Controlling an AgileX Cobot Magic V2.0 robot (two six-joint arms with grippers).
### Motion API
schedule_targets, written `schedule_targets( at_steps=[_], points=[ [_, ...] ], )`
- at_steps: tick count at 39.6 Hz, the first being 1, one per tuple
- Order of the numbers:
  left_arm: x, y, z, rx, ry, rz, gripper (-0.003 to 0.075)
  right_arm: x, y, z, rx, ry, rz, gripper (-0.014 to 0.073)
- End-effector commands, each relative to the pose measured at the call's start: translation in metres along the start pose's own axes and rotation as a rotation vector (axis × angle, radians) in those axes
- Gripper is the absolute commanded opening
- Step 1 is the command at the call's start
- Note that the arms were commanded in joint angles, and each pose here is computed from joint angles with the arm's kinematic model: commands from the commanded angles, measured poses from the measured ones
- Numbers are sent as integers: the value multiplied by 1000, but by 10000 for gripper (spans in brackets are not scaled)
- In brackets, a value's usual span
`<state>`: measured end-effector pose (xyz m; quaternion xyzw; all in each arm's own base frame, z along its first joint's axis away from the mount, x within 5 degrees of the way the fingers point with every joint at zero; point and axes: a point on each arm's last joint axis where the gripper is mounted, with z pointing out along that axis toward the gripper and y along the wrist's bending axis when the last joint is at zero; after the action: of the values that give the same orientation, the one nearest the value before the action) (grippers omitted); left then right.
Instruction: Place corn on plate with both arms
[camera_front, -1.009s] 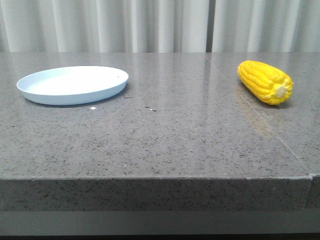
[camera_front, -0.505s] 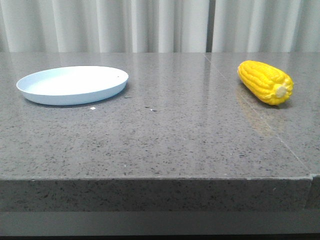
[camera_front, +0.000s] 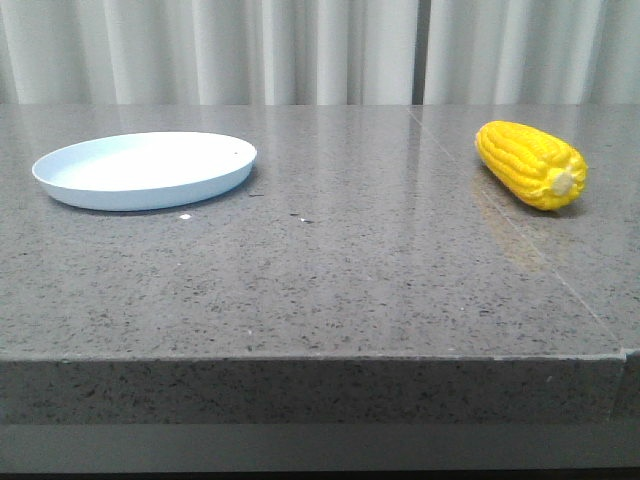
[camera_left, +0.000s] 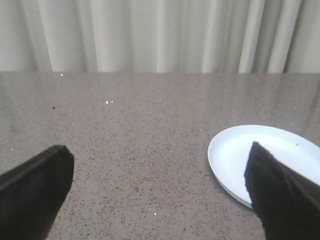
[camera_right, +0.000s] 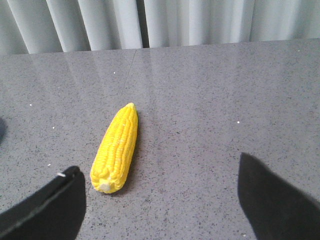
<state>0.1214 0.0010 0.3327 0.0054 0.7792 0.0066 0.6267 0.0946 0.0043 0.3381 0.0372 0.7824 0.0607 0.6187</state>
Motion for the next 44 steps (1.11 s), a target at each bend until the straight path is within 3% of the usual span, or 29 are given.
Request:
schedule_targets(
  at_steps=[1, 15, 21, 32, 39, 44],
  points=[
    [-30, 0, 15, 5, -1, -14, 671, -17, 1, -4, 3, -101, -3, 641],
    [-74, -30, 99, 149, 308, 48, 671, -17, 1, -4, 3, -98, -3, 641],
    [-78, -37, 147, 159, 510, 72, 671, -17, 1, -4, 3, -98, -3, 641],
    [-53, -54, 230, 187, 847, 102, 671, -17, 1, -4, 3, -98, -3, 641],
    [-32, -66, 262, 202, 928, 117, 667, -17, 1, -4, 3, -98, -3, 641],
    [-21, -67, 273, 201, 958, 119, 599, -17, 1, -4, 3, -98, -3, 641]
  ],
)
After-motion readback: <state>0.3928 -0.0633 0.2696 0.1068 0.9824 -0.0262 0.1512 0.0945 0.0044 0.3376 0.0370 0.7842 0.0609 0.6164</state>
